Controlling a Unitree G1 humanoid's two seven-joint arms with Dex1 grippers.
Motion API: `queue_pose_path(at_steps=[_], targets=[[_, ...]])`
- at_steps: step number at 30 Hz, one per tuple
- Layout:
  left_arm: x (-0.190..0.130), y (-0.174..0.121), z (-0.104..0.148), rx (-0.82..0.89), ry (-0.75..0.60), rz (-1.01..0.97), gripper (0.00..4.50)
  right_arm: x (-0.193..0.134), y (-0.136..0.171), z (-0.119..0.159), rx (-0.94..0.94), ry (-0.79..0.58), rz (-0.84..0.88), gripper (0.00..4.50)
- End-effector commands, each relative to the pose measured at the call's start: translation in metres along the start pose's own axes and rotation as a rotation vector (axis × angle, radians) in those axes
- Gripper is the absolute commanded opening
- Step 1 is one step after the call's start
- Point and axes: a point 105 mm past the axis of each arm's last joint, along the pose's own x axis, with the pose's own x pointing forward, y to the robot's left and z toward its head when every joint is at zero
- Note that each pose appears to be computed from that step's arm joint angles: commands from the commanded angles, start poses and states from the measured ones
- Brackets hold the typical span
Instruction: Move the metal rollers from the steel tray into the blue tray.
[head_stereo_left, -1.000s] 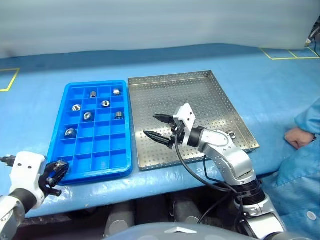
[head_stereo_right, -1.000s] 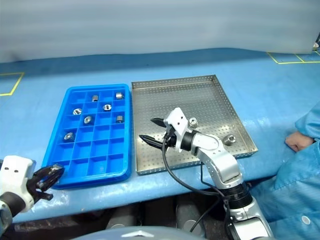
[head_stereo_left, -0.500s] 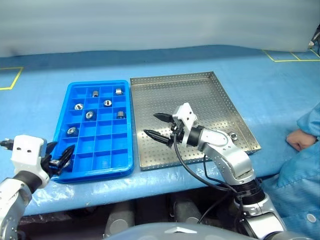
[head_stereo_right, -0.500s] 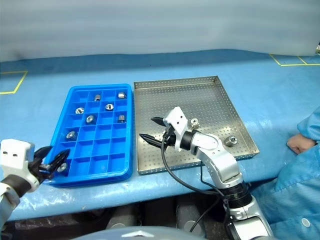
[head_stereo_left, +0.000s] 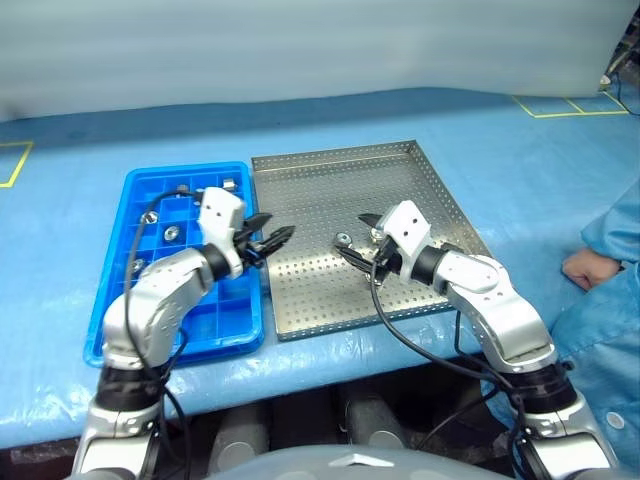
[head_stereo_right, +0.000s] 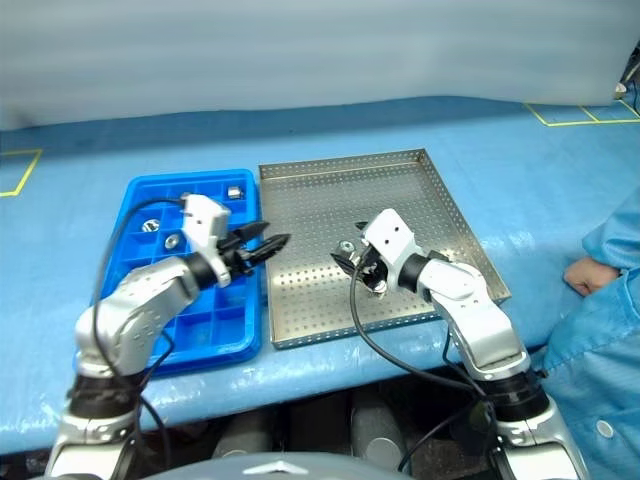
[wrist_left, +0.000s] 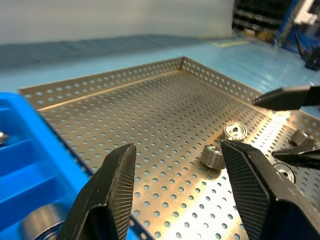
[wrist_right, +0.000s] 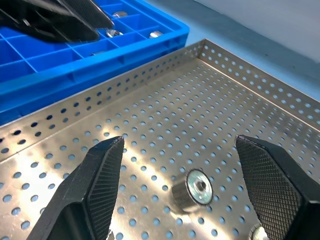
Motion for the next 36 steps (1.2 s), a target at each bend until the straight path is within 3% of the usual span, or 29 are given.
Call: queue_pose_path(at_steps=[1,11,31,36], targets=[[0.021,-0.004,0.004,0.048,0.004,-0.052,2.92,-0.01,-0.003,0.009,-0.027,-0.023,-0.046,3.74],[0.054,0.008,-0.014,0.068,0.089,-0.019,2.92,-0.016,0.003,0.003,-0.002,-0.006,-0.085,3.74],[0.05,0.017,-0.027,0.092,0.129,0.021,2.92,-0.012,0.003,0.002,0.001,-0.009,-0.084,3.74],[0.046,0.031,-0.023,0.099,0.106,0.106,2.92,-0.011,0.002,0.003,-0.002,-0.011,-0.086,3.74]])
